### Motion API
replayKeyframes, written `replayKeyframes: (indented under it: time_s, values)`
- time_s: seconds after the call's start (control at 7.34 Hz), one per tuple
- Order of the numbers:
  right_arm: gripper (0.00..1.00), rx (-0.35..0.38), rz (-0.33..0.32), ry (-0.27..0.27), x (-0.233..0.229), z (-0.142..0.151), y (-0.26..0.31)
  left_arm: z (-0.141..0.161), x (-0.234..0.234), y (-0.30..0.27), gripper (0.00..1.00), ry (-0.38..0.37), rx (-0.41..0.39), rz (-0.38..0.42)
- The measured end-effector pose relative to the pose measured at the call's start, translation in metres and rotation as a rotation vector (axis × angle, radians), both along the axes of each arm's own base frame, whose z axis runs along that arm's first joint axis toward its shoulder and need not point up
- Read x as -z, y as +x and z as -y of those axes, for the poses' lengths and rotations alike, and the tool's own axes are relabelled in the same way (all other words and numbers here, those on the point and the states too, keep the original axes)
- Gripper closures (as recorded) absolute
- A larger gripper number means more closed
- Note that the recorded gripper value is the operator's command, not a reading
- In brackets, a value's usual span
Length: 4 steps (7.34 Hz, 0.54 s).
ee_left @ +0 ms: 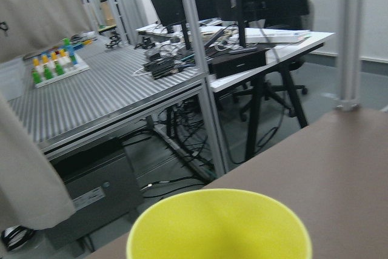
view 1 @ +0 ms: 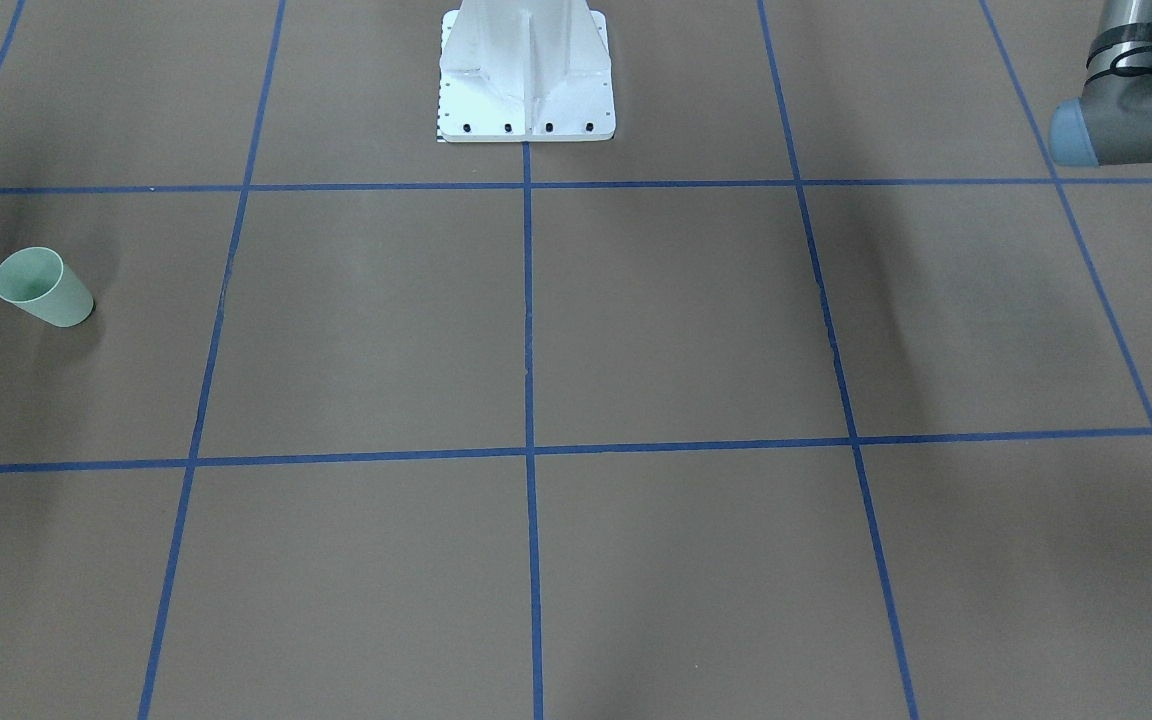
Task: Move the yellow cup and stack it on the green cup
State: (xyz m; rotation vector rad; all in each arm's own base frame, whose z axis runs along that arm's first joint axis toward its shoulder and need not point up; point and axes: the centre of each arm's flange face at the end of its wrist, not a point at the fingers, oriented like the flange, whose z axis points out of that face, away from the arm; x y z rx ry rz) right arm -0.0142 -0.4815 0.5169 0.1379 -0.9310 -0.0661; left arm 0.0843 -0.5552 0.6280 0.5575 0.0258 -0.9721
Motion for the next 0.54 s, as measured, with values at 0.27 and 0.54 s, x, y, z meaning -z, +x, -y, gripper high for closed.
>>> replayKeyframes:
  time_s: [0.27,0.54]
  values:
    - [0.00,-0.005,-0.001,0.011,0.006,0.002,0.000,0.051,0.104,0.083,1.00,0.213,-0.207,-0.055]
    - [0.00,-0.010,-0.001,0.015,0.010,0.005,0.000,0.059,0.196,0.181,1.00,0.375,-0.459,-0.133]
